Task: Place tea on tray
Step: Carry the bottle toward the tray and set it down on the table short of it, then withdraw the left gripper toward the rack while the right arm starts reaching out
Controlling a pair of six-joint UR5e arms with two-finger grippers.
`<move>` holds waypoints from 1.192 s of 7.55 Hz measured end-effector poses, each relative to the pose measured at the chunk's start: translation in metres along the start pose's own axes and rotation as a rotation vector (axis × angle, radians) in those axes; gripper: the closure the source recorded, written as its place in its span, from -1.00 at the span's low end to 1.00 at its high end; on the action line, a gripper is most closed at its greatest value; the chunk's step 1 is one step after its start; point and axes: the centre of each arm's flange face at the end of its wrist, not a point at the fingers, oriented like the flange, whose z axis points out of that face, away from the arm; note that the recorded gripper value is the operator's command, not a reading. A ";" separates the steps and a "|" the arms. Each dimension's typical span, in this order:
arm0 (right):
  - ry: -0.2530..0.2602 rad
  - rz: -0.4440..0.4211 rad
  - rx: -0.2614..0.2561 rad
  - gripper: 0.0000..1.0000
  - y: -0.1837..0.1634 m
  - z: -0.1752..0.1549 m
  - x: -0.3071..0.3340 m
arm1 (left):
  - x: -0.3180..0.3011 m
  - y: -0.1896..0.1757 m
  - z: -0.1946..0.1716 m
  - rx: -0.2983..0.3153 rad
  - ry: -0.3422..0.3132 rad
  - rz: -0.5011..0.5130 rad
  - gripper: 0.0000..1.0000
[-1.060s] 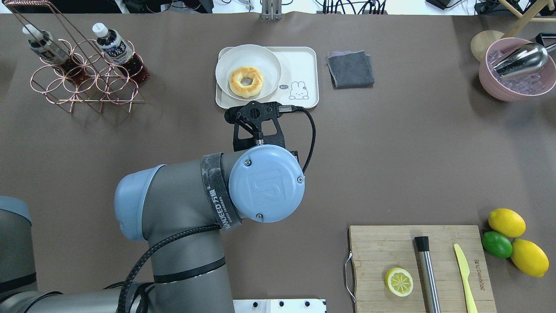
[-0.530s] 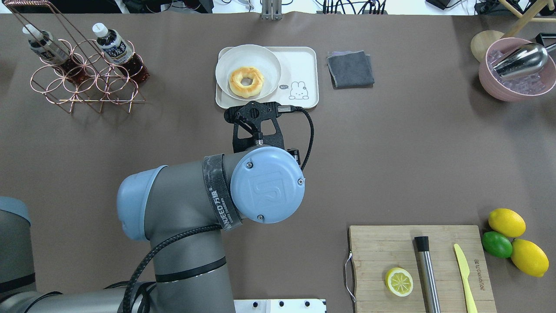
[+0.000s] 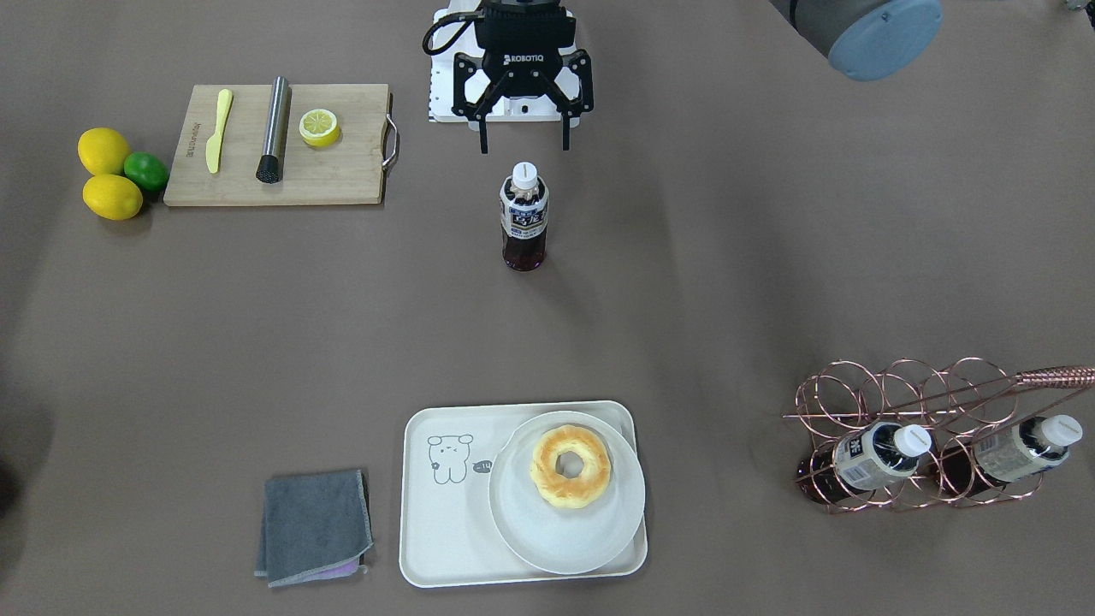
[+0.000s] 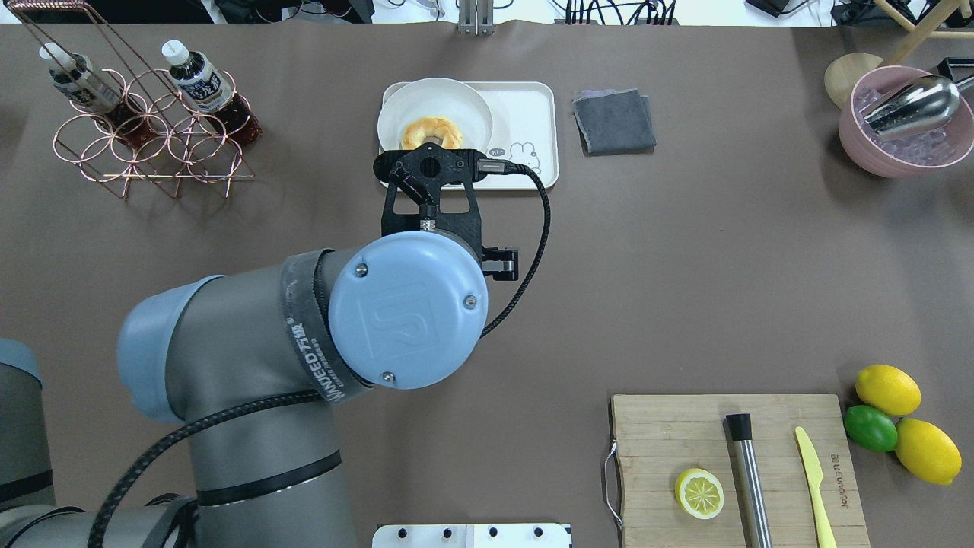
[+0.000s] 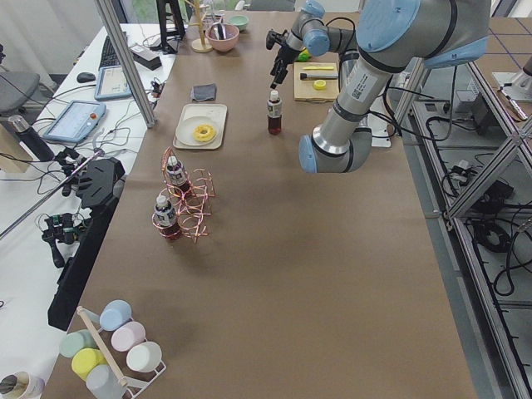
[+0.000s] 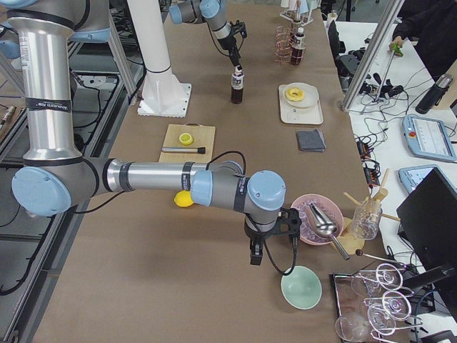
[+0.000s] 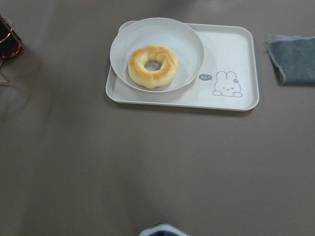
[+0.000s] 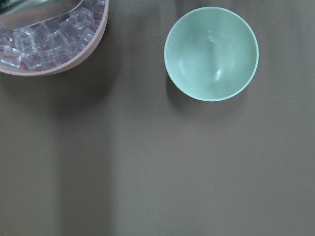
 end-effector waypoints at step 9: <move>-0.045 -0.013 0.028 -0.99 -0.002 -0.012 -0.014 | -0.163 -0.007 0.047 0.030 -0.110 0.001 -0.95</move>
